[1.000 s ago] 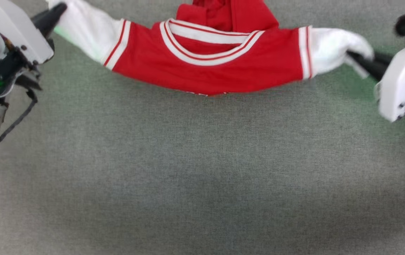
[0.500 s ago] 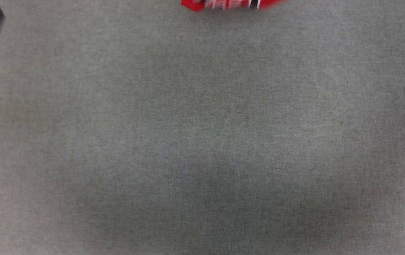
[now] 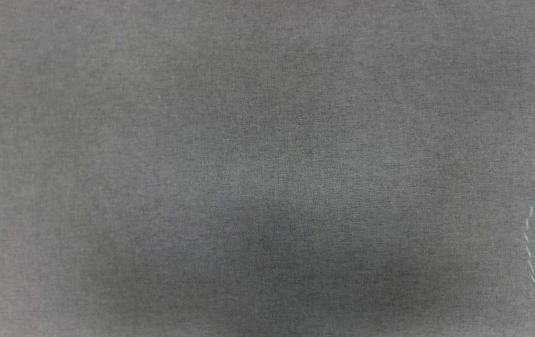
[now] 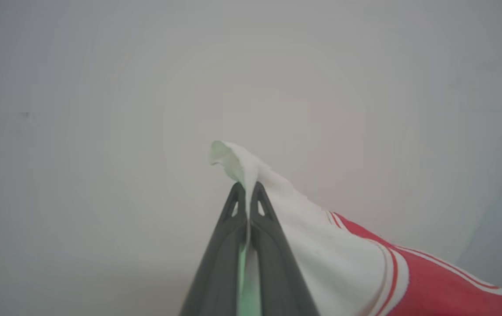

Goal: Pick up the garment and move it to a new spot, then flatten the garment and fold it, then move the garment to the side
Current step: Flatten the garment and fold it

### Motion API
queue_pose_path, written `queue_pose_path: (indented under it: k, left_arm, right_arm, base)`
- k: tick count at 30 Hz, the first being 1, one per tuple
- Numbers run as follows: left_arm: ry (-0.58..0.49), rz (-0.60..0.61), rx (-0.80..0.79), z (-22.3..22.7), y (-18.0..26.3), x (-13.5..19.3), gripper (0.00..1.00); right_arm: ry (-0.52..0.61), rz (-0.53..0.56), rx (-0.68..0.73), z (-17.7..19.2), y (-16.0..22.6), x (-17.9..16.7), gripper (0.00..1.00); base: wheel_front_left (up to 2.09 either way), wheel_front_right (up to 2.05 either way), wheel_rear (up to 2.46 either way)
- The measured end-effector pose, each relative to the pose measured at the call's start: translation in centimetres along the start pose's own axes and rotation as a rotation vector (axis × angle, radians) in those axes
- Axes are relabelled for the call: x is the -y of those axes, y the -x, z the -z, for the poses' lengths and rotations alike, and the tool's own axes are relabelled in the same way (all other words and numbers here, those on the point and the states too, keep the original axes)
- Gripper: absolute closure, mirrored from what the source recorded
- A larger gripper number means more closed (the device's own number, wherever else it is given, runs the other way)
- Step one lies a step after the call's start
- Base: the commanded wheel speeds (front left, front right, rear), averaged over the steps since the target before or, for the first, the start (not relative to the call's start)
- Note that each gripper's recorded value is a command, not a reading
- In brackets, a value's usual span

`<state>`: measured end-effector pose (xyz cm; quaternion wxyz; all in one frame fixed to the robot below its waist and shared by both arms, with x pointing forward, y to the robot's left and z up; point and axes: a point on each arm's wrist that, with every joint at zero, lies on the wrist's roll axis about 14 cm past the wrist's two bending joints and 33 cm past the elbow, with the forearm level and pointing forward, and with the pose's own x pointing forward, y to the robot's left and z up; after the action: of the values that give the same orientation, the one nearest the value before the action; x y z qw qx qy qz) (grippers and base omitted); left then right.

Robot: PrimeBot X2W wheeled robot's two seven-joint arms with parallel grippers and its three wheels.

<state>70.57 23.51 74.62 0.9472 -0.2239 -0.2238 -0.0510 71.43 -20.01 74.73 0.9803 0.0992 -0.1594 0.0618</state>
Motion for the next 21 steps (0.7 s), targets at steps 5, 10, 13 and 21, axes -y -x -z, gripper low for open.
queue_pose_path:
  k: [5,10,13,21]
  left_arm:
    - [0.041,-0.028,-0.048,2.3,1.3,-1.0,1.0]
    - [0.124,-0.036,-0.131,4.5,4.2,-2.1,1.0]
    - [0.134,-0.076,-0.246,7.3,7.9,-4.2,1.0]
    - [0.223,-0.113,-0.361,9.5,16.4,-5.7,1.0]
  right_arm:
    - [0.03,-0.02,-0.044,1.9,0.3,-0.9,1.0]
    - [0.048,-0.045,-0.16,6.1,2.8,-1.1,1.0]
    - [0.069,-0.062,-0.244,8.3,5.0,-0.6,1.0]
    - [0.056,-0.094,-0.453,12.9,13.0,1.3,1.0]
  base:
    - [0.0,0.0,0.0]
    - [0.0,0.0,0.0]
    - [0.0,0.0,0.0]
    - [0.0,0.0,0.0]
